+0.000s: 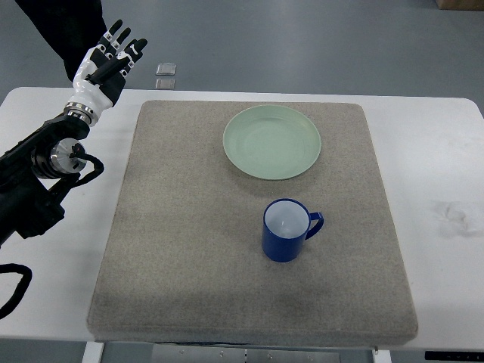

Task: Place cup left of plate with left hand
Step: 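Swing the left hand inward over the pad toward the plate, then reach the left hand down toward the blue mug beside the plate, then close the left hand fingers around the blue mug body, then carry the blue mug with the left hand past the plate's far side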

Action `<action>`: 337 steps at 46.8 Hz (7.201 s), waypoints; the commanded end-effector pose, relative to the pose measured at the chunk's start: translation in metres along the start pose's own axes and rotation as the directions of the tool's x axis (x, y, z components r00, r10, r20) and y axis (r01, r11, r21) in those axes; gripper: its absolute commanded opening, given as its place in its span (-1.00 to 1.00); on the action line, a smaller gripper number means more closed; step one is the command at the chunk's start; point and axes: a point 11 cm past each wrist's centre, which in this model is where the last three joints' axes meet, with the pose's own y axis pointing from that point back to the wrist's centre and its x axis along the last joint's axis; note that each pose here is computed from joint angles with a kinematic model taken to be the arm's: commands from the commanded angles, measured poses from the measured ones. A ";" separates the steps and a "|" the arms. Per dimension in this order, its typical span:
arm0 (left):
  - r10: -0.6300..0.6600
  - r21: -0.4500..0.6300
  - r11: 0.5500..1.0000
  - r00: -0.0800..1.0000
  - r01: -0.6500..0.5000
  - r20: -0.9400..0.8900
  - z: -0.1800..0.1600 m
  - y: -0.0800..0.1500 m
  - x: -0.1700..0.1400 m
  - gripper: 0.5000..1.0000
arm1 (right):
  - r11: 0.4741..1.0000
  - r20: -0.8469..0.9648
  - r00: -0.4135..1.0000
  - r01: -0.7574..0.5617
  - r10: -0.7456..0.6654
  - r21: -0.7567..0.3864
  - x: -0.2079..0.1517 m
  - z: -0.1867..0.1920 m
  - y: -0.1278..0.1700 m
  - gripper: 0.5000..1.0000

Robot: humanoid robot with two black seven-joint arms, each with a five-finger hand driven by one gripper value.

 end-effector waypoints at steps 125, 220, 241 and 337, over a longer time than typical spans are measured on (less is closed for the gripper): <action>-0.795 0.495 0.593 0.560 0.635 0.233 -0.043 0.076 -0.085 0.98 | 1.000 0.000 1.000 0.002 -0.002 0.000 0.000 0.000 0.000 0.73; -0.912 0.579 0.362 0.407 0.731 0.056 -0.129 0.131 -0.145 0.98 | 1.000 0.000 1.000 0.000 0.000 0.000 0.000 0.000 0.000 0.73; -0.922 0.588 0.335 0.385 0.736 0.043 -0.140 0.134 -0.155 0.98 | 1.000 0.000 1.000 0.000 0.000 0.000 0.000 0.000 0.000 0.73; -0.651 0.368 0.756 0.682 0.542 0.332 -0.074 0.063 -0.105 -0.45 | 1.000 0.000 1.000 0.000 0.000 0.000 0.000 0.000 0.000 0.73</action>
